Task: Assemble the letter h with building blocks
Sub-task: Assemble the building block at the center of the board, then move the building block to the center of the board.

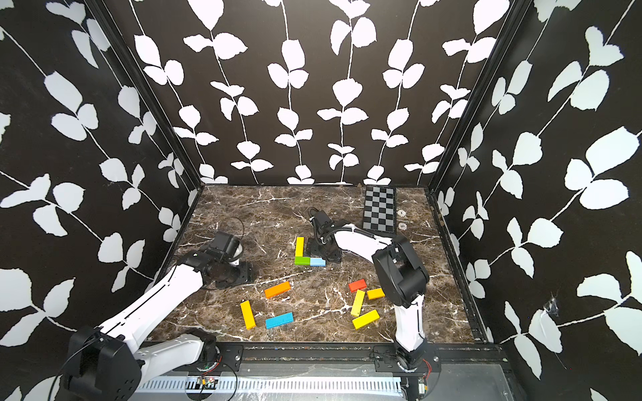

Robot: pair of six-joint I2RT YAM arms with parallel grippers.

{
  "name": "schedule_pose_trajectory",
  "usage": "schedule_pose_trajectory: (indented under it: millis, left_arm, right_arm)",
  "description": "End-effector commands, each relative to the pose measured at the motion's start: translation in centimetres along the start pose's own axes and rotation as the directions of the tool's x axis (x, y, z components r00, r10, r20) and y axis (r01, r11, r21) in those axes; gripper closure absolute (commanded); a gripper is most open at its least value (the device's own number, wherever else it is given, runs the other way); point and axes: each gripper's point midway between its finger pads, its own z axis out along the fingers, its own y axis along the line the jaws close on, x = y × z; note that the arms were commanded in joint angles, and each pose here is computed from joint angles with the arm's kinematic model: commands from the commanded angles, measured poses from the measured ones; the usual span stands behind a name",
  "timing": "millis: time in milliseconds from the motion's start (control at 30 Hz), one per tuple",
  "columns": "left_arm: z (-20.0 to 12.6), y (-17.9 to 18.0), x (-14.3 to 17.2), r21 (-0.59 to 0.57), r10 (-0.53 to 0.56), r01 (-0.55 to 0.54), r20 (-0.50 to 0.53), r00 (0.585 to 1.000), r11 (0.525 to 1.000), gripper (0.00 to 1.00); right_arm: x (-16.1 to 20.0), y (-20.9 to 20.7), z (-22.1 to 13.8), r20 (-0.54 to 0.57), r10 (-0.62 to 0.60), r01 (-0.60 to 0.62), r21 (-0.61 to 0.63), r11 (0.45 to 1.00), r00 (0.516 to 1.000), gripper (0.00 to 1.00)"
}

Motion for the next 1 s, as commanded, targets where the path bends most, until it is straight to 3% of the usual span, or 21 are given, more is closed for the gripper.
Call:
schedule_pose_trajectory:
  millis: [0,67,233,333,533,733,967]
  left_arm:
    - [-0.9,3.1,3.4,-0.124,-0.085,0.08,-0.035,0.996,0.989,0.29]
    - [-1.5,3.6,4.2,-0.123,-0.117,0.114,-0.021,0.993,0.986,0.29]
    - [-3.2,4.5,4.5,-0.137,-0.175,0.179,0.043,0.984,0.974,0.29]
    - [-5.8,5.7,3.3,-0.2,-0.193,0.215,0.126,0.973,0.956,0.27]
    - [-10.2,5.4,0.1,-0.103,-0.253,0.301,0.332,0.909,0.948,0.24]
    - [-11.1,5.9,-0.1,-0.087,-0.294,0.35,0.377,0.878,0.933,0.23]
    - [-9.7,6.6,1.1,-0.104,-0.32,0.374,0.343,0.883,0.921,0.23]
  right_arm:
    - [1.9,3.6,-3.9,0.046,-0.263,0.264,-0.006,0.965,0.964,0.1]
    - [4.4,4.7,-3.6,0.011,-0.4,0.4,0.013,0.917,0.916,0.1]
    - [9.9,7.9,-1.5,-0.104,-0.685,0.691,0.023,0.723,0.721,0.11]
    - [11.6,9.6,-0.1,-0.137,-0.769,0.776,-0.001,0.63,0.624,0.11]
    - [12.5,10.7,2.1,-0.195,-0.87,0.889,0.012,0.459,0.452,0.11]
    - [11.7,10.7,3.9,-0.218,-0.885,0.909,0.027,0.416,0.412,0.1]
    - [12.7,12.0,5.9,-0.225,-0.891,0.908,-0.053,0.416,0.395,0.15]
